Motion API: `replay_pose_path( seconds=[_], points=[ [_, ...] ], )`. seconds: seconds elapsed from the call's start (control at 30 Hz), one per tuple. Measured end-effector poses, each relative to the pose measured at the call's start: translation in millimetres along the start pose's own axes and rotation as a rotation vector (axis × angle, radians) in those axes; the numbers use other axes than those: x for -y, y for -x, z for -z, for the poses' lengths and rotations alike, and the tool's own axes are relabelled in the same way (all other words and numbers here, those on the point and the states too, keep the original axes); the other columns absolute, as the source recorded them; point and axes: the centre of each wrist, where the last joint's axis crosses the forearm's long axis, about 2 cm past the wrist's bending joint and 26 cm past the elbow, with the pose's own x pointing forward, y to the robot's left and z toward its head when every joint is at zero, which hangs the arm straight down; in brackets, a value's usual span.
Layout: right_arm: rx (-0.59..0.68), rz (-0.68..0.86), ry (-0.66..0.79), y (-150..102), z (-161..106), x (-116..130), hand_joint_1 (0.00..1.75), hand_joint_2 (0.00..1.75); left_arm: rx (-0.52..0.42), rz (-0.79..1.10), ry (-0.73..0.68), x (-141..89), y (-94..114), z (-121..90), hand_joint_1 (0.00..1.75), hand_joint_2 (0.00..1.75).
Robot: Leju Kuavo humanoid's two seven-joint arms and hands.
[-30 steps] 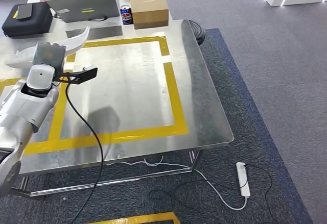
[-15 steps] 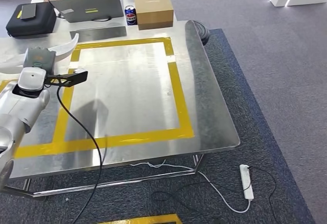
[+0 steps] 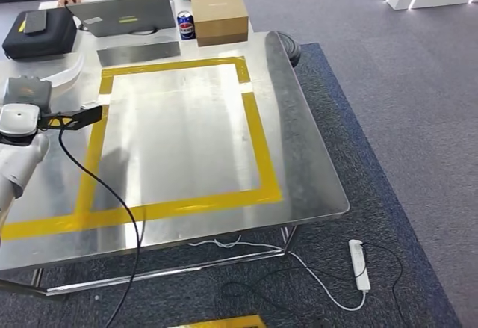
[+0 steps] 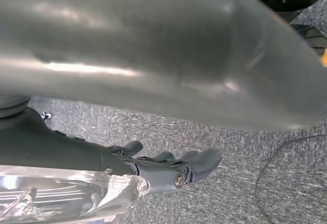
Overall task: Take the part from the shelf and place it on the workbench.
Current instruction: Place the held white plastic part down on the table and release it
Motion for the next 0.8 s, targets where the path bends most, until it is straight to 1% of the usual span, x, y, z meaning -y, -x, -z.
replay_pose_path(
  seconds=[0.23,0.33,0.47,0.7,0.8],
  points=[
    [0.001,0.001,0.0,0.9,0.0,-0.2,0.0,0.0,-0.035,-0.005,0.054,6.9,13.3,2.1,1.75,1.75],
    [-0.001,0.002,-0.001,2.0,-0.1,-0.4,0.0,0.0,-0.016,-0.015,0.057,14.7,18.9,1.0,1.75,1.75],
    [0.011,0.002,-0.002,1.3,0.0,-0.3,0.0,0.0,0.039,-0.042,0.037,30.1,30.9,-2.0,1.75,1.75],
    [0.024,0.003,-0.005,2.4,0.0,-0.4,0.0,0.0,0.098,-0.073,0.061,61.8,59.5,-9.5,1.75,1.75],
    [0.026,0.003,-0.008,2.9,0.0,-0.4,0.0,0.0,0.119,-0.095,0.077,80.3,65.9,-17.4,1.75,1.75]
  ],
)
